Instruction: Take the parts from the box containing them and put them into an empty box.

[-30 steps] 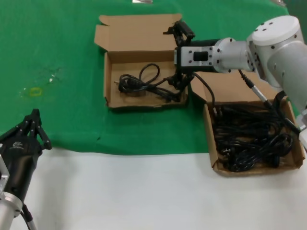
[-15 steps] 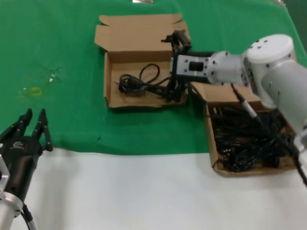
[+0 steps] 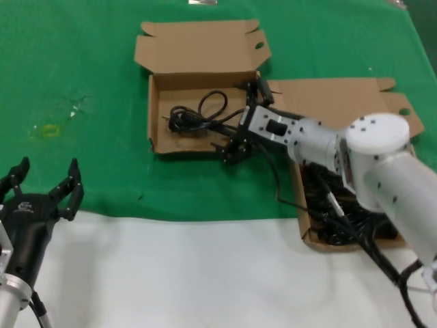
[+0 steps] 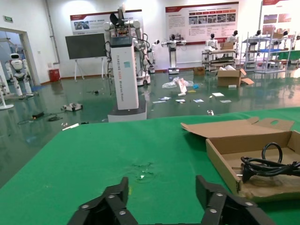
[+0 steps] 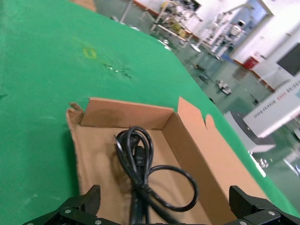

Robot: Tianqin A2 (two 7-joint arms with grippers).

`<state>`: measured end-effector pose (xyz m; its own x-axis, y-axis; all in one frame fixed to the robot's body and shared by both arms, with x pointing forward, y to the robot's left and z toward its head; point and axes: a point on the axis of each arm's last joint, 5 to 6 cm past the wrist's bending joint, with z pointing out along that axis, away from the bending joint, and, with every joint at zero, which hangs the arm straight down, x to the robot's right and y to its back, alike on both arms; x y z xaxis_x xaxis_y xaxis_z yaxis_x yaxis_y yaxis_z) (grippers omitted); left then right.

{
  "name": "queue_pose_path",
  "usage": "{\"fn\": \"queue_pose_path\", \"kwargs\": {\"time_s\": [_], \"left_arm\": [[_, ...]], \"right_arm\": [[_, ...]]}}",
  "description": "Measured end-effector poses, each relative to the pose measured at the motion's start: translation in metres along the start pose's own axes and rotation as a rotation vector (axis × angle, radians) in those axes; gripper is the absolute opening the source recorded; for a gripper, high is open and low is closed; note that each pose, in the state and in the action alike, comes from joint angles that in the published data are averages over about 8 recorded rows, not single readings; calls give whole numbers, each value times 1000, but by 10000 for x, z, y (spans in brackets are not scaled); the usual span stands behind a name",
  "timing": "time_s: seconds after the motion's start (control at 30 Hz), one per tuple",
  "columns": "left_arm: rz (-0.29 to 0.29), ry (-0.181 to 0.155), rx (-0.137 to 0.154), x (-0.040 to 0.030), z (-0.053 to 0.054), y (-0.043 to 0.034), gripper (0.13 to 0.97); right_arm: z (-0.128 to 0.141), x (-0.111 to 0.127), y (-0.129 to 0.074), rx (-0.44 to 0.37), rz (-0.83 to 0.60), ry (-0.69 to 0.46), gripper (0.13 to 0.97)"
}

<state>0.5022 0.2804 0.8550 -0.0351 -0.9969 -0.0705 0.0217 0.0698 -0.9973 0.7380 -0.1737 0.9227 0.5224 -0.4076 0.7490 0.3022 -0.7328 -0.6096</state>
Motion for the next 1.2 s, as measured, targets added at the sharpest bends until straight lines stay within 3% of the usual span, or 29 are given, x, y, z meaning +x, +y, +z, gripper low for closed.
{"fn": "queue_pose_path", "kwargs": {"time_s": [0.2, 0.33, 0.6, 0.9, 1.2], "left_arm": [[1, 0, 0, 0, 0, 0, 559], [1, 0, 0, 0, 0, 0, 559], [0, 0, 0, 0, 0, 0, 766], [0, 0, 0, 0, 0, 0, 899], [0, 0, 0, 0, 0, 0, 961]], "right_arm": [[-97, -240, 95, 6, 121, 52, 966], [-185, -380, 155, 7, 197, 89, 966], [-423, -641, 280, 2, 349, 171, 966], [-770, -875, 402, -7, 506, 276, 966], [-1193, -1056, 493, -17, 644, 391, 966]]}}
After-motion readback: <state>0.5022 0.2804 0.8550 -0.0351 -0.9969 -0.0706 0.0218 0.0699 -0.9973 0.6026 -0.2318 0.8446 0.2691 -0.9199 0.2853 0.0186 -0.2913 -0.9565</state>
